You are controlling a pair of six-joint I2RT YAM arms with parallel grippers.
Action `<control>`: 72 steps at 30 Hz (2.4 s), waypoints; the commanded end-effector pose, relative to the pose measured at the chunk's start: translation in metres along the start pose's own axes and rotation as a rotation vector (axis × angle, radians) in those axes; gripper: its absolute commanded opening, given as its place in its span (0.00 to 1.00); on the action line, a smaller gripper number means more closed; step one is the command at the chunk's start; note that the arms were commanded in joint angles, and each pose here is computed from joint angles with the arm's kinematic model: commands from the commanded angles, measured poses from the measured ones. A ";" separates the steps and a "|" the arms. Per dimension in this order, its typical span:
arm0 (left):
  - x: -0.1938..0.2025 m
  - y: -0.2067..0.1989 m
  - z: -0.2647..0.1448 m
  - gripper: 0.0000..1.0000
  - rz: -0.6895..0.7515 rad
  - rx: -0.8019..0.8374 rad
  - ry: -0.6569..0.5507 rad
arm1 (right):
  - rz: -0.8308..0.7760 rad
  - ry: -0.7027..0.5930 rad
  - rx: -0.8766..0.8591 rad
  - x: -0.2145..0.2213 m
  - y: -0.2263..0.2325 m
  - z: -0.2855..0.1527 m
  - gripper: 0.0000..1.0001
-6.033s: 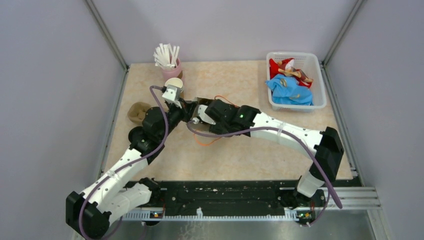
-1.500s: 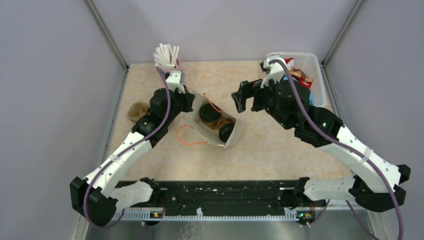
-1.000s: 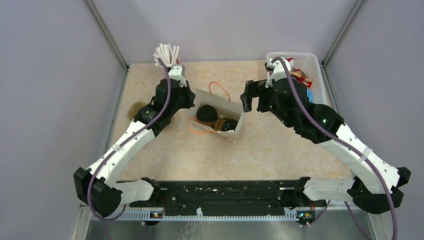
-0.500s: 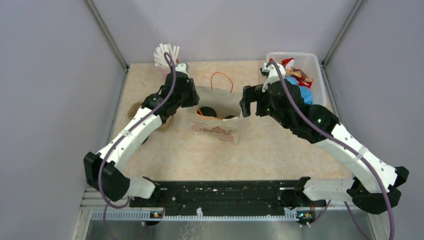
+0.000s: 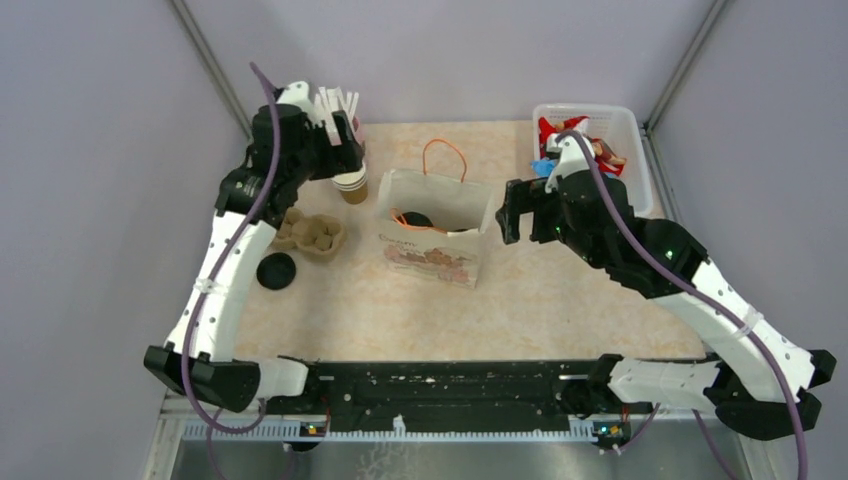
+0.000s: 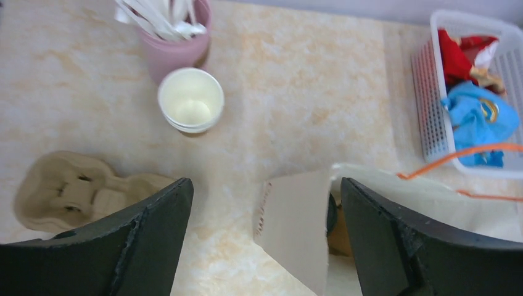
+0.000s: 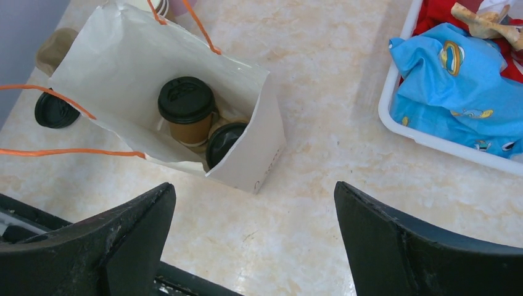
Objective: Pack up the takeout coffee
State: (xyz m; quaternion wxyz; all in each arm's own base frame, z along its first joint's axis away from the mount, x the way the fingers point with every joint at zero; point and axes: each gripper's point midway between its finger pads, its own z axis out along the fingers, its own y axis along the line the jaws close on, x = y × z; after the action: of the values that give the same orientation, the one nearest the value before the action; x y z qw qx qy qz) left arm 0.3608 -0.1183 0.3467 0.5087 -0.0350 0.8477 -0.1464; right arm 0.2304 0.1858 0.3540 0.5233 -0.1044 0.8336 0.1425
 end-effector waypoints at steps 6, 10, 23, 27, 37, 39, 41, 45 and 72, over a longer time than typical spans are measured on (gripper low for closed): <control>-0.072 0.079 0.056 0.90 -0.028 -0.077 -0.127 | 0.008 -0.045 0.000 -0.021 -0.006 -0.019 0.99; -0.096 0.093 0.099 0.74 -0.039 -0.080 -0.160 | -0.006 -0.032 0.014 -0.019 -0.009 -0.019 0.99; -0.122 0.101 0.213 0.48 0.058 0.010 -0.250 | -0.144 0.009 0.061 -0.018 -0.017 -0.009 0.99; -0.123 0.099 0.235 0.41 0.028 0.048 -0.271 | -0.181 0.003 0.073 -0.022 -0.019 -0.005 0.99; -0.110 0.110 0.265 0.35 0.012 0.039 -0.267 | -0.209 0.008 0.099 -0.023 -0.028 0.005 0.99; -0.107 0.109 0.270 0.35 0.012 0.053 -0.265 | -0.211 0.010 0.101 -0.023 -0.028 0.007 0.99; -0.105 0.110 0.274 0.35 0.009 0.057 -0.267 | -0.213 0.009 0.104 -0.024 -0.029 0.007 0.99; -0.104 0.113 0.281 0.34 0.002 0.053 -0.276 | -0.216 0.010 0.106 -0.025 -0.029 0.008 0.99; -0.197 0.075 0.196 0.02 0.136 0.098 -0.509 | -0.225 -0.035 0.075 -0.031 -0.028 0.002 0.99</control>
State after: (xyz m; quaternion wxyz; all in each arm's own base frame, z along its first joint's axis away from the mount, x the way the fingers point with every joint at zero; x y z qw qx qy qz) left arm 0.6675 -0.0457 0.2582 0.6066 -0.0237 0.7815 -0.1440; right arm 0.2568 0.1656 0.3536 0.5178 -0.1913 0.8334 0.0285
